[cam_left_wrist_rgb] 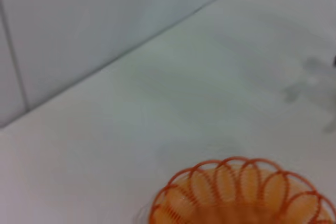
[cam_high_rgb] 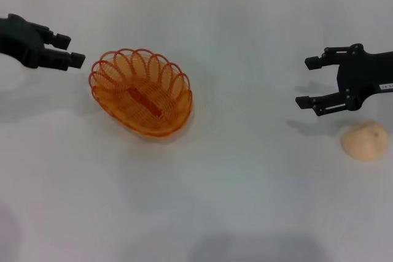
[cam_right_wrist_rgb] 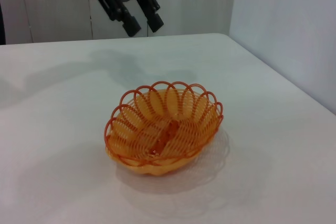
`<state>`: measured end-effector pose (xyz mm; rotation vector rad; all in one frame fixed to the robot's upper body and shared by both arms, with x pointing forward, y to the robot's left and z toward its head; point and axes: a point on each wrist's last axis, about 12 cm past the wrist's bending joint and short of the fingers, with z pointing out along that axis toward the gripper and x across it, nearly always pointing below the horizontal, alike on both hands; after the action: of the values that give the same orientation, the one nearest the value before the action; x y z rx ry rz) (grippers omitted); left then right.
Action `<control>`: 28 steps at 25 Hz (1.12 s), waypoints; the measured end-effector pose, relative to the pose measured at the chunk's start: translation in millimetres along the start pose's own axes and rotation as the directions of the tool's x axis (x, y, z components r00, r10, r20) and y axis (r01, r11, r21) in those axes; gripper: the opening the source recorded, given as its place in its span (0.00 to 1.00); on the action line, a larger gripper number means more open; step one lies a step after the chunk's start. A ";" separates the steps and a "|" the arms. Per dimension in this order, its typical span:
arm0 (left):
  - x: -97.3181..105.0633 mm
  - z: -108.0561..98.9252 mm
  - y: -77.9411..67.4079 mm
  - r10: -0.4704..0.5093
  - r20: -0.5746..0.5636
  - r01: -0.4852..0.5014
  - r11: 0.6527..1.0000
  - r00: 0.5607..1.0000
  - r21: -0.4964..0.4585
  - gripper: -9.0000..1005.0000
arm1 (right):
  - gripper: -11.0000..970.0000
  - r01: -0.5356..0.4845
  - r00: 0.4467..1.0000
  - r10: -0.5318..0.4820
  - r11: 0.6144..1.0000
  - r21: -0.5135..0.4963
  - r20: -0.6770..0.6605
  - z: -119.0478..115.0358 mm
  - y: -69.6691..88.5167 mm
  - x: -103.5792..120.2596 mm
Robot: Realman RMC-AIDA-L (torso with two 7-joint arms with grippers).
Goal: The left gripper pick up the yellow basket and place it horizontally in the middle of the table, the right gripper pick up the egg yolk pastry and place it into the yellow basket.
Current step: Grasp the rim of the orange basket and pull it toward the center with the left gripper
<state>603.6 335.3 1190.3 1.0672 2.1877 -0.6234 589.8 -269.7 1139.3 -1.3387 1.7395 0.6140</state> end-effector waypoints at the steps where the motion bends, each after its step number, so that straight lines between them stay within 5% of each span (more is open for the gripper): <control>1: -5.3 -0.1 2.1 -0.014 -0.025 0.014 1.000 1.000 -0.008 0.52 | 0.86 0.001 1.000 -0.001 1.000 -0.001 0.000 0.3 0.2 -0.2; 13: -49.0 4.2 20.9 -0.082 -0.231 0.054 0.991 0.969 -0.126 0.51 | 0.86 0.010 1.000 -0.010 1.000 -0.012 0.017 1.4 1.3 -4.0; 28: -40.6 63.9 24.1 -0.053 -0.250 0.010 0.986 0.967 -0.168 0.50 | 0.86 0.013 0.999 -0.012 1.000 -0.022 0.045 4.4 3.4 -6.3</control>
<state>663.4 286.7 1170.9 1.0750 2.4322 -0.3241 588.5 -261.8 1142.0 -1.3402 1.6919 0.6533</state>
